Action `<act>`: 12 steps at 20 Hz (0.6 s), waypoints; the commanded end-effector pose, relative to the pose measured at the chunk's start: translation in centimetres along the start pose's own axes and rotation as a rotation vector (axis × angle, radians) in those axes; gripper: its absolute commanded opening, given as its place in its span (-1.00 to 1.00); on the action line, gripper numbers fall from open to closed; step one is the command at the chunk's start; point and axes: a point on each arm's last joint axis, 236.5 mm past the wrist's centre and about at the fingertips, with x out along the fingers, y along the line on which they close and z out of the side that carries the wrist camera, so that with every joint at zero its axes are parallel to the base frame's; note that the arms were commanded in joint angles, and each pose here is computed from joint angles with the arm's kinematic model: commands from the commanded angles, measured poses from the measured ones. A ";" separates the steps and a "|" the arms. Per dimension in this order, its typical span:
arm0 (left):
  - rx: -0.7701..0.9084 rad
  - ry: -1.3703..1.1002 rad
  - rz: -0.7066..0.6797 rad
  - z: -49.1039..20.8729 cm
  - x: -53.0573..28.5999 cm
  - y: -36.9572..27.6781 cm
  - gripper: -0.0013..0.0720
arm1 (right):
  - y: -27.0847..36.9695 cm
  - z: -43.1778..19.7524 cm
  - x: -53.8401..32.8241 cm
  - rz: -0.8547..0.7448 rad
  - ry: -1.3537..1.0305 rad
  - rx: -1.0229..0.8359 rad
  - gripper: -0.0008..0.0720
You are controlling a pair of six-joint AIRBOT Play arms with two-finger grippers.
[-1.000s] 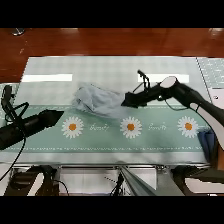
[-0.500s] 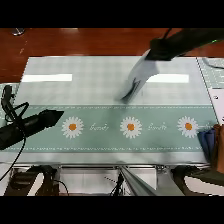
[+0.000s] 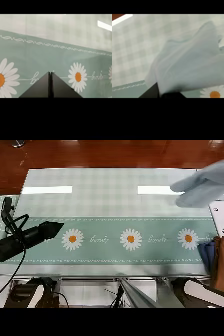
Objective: Fold the shirts.
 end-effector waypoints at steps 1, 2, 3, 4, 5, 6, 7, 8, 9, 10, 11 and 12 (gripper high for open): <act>0.006 -0.013 0.001 0.3 0.0 0.0 -0.90 | -7.4 -1.1 -4.4 -0.112 -0.030 0.211 -0.92; 0.006 -0.013 0.001 0.3 0.0 0.0 -0.90 | -9.5 -1.7 -5.2 -0.154 -0.046 0.262 -0.92; 0.006 -0.013 0.001 0.3 0.0 0.0 -0.90 | -11.3 -2.5 -5.9 -0.191 -0.055 0.307 -0.92; 0.005 -0.013 0.001 0.3 0.0 0.0 -0.90 | -13.2 -3.7 -6.5 -0.232 -0.058 0.359 -0.92; 0.006 -0.013 0.001 0.3 0.0 0.0 -0.90 | -15.2 -5.2 -7.3 -0.283 -0.062 0.417 -0.92; 0.006 -0.018 0.001 0.4 0.0 0.0 -0.90 | -17.2 -6.8 -8.2 -0.338 -0.067 0.480 -0.92; 0.005 -0.025 0.001 0.6 0.0 0.0 -0.90 | -18.8 -8.5 -9.1 -0.389 -0.073 0.528 -0.92; 0.006 -0.035 0.002 0.8 0.0 0.1 -0.90 | -20.5 -10.3 -10.1 -0.451 -0.075 0.578 -0.92; 0.005 -0.048 0.002 1.1 0.0 0.1 -0.90 | -22.1 -12.4 -11.3 -0.520 -0.081 0.655 -0.91; 0.005 -0.059 0.002 1.4 0.0 0.1 -0.90 | -23.2 -14.3 -12.3 -0.569 -0.100 0.748 -0.91; 0.005 -0.065 0.002 1.5 0.0 0.1 -0.90 | -23.6 -15.6 -12.9 -0.588 -0.116 0.803 -0.91; 0.005 -0.065 0.002 1.5 0.0 0.1 -0.90 | -23.8 -16.6 -13.3 -0.604 -0.131 0.846 -0.91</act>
